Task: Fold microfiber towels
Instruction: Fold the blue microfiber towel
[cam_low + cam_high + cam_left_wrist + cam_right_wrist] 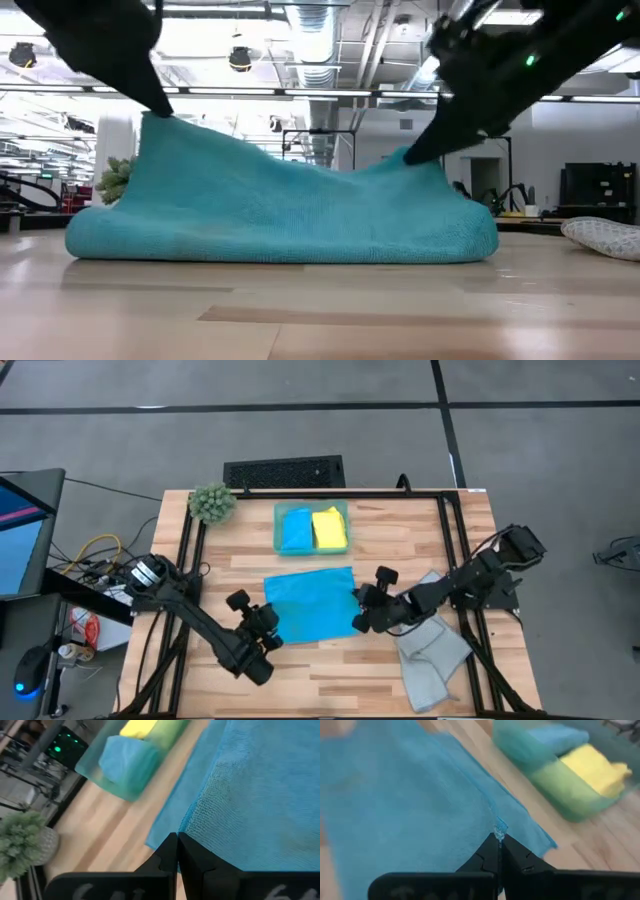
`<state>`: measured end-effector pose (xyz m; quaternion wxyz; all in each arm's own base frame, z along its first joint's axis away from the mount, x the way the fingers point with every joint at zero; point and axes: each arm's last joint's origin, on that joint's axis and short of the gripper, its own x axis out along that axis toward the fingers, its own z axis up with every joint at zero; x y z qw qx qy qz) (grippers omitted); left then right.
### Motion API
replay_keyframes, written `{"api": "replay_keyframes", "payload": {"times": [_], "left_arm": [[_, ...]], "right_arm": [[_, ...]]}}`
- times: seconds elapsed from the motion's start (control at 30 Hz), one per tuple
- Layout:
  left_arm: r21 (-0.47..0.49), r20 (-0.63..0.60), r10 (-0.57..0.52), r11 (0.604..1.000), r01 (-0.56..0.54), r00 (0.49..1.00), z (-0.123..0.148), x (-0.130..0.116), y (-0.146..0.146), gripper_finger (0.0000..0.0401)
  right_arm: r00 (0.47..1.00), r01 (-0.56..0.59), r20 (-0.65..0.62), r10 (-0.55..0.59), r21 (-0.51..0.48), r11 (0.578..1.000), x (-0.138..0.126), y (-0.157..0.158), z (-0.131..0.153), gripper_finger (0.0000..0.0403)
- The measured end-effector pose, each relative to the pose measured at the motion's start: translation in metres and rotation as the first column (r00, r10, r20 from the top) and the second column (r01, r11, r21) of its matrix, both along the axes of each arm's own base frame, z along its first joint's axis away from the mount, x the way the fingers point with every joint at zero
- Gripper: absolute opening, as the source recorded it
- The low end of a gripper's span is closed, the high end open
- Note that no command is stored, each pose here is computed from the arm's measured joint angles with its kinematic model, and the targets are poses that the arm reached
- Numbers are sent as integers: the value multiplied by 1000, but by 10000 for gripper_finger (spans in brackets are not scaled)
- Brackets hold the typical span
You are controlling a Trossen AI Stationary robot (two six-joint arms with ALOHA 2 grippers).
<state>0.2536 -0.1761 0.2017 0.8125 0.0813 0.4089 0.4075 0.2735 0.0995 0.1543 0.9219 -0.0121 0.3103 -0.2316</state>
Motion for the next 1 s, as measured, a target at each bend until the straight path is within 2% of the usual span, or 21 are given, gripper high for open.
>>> {"api": "replay_keyframes", "payload": {"times": [0.2,0.37,0.7,1.0], "left_arm": [[23,-42,50,999,-49,998,-17,-4,15,0],[31,-20,107,994,-106,994,-29,-10,23,0],[2,-15,104,995,-104,995,-37,-9,25,0],[-18,-54,122,992,-123,991,-38,-11,25,8]], "right_arm": [[997,22,-78,-25,-29,999,2,-12,-10,26],[996,45,-78,-47,-27,999,6,-21,-10,26],[993,55,-108,-49,56,997,11,-39,-11,27],[988,100,-131,-87,98,990,14,-58,-13,70]]}}
